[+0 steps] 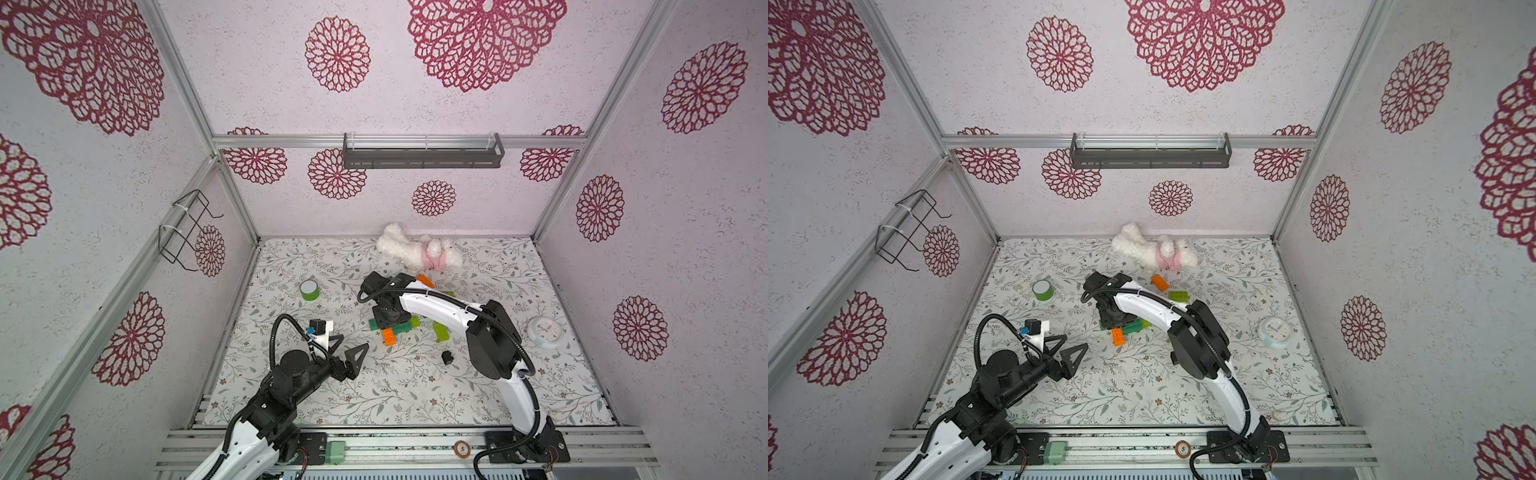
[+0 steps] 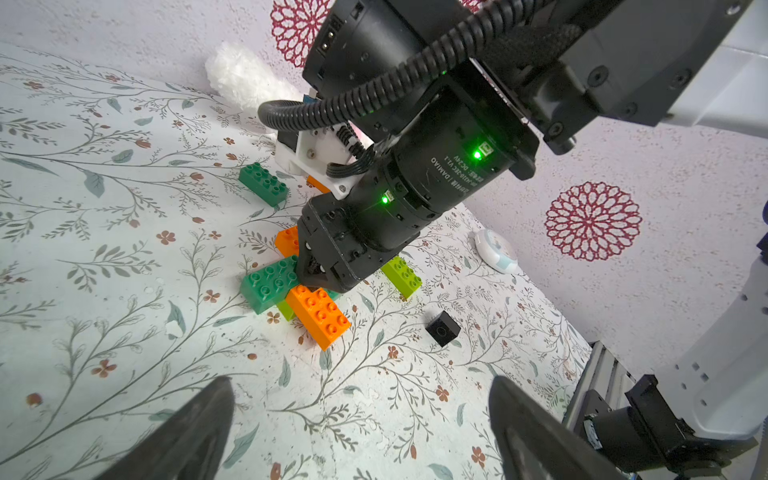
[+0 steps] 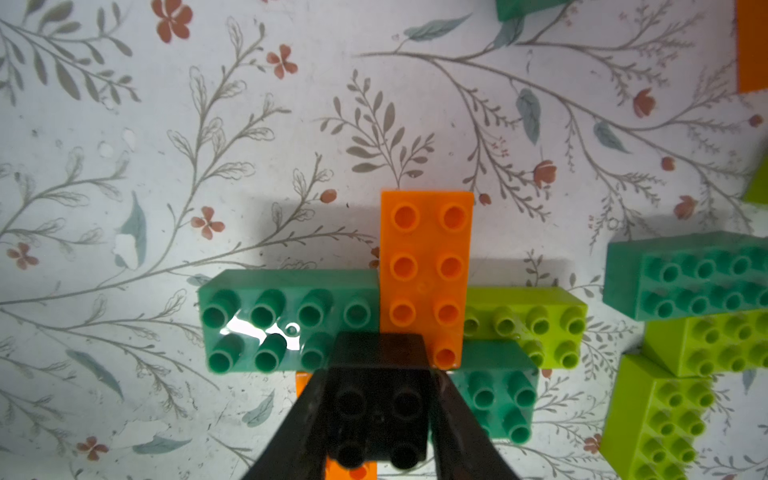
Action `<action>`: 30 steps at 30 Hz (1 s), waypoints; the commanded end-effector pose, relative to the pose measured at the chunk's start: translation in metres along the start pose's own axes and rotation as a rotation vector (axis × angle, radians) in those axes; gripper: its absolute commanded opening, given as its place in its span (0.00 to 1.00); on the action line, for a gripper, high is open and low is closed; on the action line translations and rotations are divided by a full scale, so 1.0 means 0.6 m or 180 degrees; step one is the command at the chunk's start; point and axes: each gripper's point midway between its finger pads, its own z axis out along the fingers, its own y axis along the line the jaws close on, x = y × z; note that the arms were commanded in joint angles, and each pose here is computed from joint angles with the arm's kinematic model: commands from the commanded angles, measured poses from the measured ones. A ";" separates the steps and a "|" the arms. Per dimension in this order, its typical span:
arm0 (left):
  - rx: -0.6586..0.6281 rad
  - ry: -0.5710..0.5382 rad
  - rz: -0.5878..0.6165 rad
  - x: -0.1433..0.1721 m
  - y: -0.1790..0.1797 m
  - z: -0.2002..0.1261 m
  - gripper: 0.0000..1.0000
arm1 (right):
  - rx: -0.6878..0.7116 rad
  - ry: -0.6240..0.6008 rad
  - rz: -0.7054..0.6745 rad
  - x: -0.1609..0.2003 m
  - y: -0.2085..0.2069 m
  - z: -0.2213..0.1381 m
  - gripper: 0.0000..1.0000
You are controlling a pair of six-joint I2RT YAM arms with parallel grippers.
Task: Assemble a small pinwheel with lego
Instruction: Assemble the lego brick with the lego brick.
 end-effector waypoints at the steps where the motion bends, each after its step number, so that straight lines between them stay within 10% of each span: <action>1: 0.0014 -0.0025 0.0042 -0.005 -0.004 -0.001 0.97 | 0.0072 0.0033 -0.0084 -0.002 -0.007 -0.013 0.46; 30: 0.0017 0.0034 0.0047 0.002 -0.003 0.006 0.97 | -0.0181 -0.0077 -0.0017 -0.020 -0.020 -0.049 0.42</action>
